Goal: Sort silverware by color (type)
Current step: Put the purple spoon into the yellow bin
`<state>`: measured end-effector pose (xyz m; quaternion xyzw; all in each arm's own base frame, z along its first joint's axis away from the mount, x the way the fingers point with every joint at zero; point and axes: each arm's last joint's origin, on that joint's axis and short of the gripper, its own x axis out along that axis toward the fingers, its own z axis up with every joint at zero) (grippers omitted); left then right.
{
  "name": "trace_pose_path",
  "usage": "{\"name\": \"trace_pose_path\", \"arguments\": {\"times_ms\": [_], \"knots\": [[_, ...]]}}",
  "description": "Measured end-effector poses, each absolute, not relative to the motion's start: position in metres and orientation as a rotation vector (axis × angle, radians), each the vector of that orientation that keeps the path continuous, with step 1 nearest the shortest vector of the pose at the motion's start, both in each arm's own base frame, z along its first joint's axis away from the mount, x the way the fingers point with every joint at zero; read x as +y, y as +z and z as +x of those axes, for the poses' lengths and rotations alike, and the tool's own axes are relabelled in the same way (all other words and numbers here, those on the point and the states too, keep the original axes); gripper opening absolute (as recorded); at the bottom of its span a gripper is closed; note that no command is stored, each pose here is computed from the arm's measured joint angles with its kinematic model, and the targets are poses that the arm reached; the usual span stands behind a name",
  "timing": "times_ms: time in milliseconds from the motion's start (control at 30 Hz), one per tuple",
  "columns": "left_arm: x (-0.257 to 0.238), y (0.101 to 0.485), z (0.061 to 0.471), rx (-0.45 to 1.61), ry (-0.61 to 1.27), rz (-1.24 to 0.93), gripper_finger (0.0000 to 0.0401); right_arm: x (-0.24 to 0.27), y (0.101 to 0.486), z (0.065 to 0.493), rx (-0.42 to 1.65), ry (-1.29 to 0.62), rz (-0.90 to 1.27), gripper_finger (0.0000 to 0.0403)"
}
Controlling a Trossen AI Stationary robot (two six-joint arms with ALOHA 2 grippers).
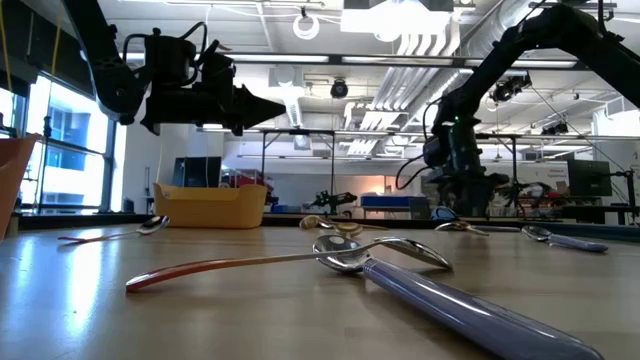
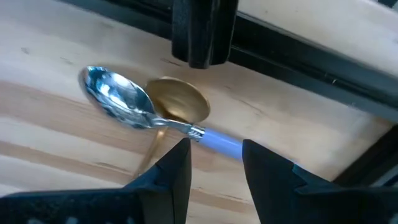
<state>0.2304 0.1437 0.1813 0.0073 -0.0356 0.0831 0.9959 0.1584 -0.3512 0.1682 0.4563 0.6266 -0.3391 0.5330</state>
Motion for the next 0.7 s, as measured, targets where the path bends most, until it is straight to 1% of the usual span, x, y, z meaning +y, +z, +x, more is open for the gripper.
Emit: {"name": "trace_pose_path", "arguments": {"times_ms": [67, 233, 367, 433, 533, 600, 700], "knots": [[0.144, 0.181, 0.230, -0.071, 0.166, 0.014, 0.0001, -0.351, 0.168, 0.158, 1.507, -0.817, 1.071, 0.0128], [0.144, 0.181, 0.230, -0.071, 0.167, 0.015, 0.0001, -0.347, 0.169, 0.157, 1.535, -0.825, 1.116, 0.0128], [0.144, 0.181, 0.230, -0.071, 0.167, 0.015, 0.0001, -0.342, 0.171, 0.155, 1.593, -0.779, 1.132, 0.0128], [0.144, 0.181, 0.230, -0.071, 0.167, 0.015, 0.0001, -0.338, 0.176, 0.155, 1.619, -0.745, 1.118, 0.0128], [0.144, 0.181, 0.230, -0.071, 0.167, 0.015, 0.0001, -0.330, 0.193, 0.162, 1.599, -0.710, 1.035, 0.0125], [0.144, 0.181, 0.230, -0.071, 0.166, 0.015, 0.0001, -0.324, 0.204, 0.172, 1.570, -0.687, 0.957, 0.0113], [0.144, 0.181, 0.230, -0.069, 0.166, 0.014, 0.0001, -0.310, 0.223, 0.187, 1.534, -0.653, 0.853, 0.0072]]}}
